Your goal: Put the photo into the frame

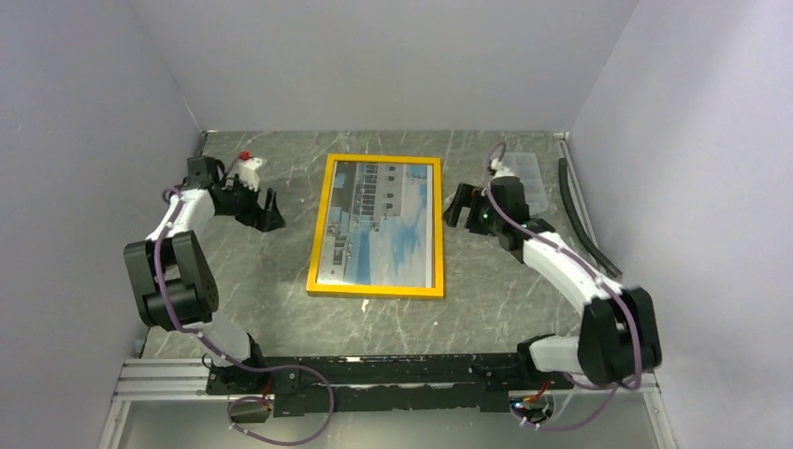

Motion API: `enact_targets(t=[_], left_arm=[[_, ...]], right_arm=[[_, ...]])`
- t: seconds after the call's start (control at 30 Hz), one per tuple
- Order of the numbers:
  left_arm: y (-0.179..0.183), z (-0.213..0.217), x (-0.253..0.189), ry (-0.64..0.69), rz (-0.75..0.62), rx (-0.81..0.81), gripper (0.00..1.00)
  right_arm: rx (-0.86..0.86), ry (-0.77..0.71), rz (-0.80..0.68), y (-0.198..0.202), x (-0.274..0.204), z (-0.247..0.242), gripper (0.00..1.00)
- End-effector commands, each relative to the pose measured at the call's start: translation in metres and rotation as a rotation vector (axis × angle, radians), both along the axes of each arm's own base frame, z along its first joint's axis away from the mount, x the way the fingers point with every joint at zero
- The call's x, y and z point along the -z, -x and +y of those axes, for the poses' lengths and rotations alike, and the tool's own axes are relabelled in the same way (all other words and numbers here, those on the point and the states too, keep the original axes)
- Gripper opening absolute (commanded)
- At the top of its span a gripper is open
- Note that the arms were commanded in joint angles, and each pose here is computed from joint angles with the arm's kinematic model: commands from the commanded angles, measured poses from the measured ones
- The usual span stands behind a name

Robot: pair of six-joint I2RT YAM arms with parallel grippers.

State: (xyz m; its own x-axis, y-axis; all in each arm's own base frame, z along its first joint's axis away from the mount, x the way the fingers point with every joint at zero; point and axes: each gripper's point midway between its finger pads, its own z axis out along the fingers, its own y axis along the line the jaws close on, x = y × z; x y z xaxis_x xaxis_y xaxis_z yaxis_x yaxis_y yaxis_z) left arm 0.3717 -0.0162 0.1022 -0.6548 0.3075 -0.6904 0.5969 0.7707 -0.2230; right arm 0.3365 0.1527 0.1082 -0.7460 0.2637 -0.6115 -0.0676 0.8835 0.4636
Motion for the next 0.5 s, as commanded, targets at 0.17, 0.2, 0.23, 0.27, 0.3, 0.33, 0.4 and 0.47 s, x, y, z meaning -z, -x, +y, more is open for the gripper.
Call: enact_targets(t=[0.17, 0.2, 0.23, 0.27, 0.3, 0.33, 0.4, 0.47], left_arm=[[-0.005, 0.031, 0.001, 0.208, -0.179, -0.338, 0.94], [-0.004, 0.033, 0.006, 0.217, -0.196, -0.359, 0.94], [-0.005, 0.037, 0.009, 0.216, -0.211, -0.381, 0.94], [-0.005, 0.039, 0.013, 0.214, -0.221, -0.404, 0.94], [-0.005, 0.042, 0.018, 0.212, -0.228, -0.425, 0.94], [-0.006, 0.045, 0.020, 0.210, -0.247, -0.449, 0.94], [-0.008, 0.049, 0.021, 0.214, -0.301, -0.483, 0.94], [-0.012, 0.050, 0.018, 0.221, -0.381, -0.496, 0.94]], right_arm=[[0.544, 0.509, -0.446, -0.024, -0.053, -0.146, 1.00], [0.582, 0.542, -0.431, -0.023, -0.047, -0.156, 1.00], [0.629, 0.558, -0.409, -0.021, -0.041, -0.166, 1.00], [0.667, 0.571, -0.399, -0.018, -0.037, -0.176, 1.00], [0.690, 0.572, -0.404, -0.016, -0.033, -0.182, 1.00], [0.702, 0.574, -0.426, -0.014, -0.031, -0.188, 1.00], [0.737, 0.565, -0.482, -0.008, -0.029, -0.198, 1.00], [0.760, 0.537, -0.533, -0.002, -0.026, -0.205, 1.00]])
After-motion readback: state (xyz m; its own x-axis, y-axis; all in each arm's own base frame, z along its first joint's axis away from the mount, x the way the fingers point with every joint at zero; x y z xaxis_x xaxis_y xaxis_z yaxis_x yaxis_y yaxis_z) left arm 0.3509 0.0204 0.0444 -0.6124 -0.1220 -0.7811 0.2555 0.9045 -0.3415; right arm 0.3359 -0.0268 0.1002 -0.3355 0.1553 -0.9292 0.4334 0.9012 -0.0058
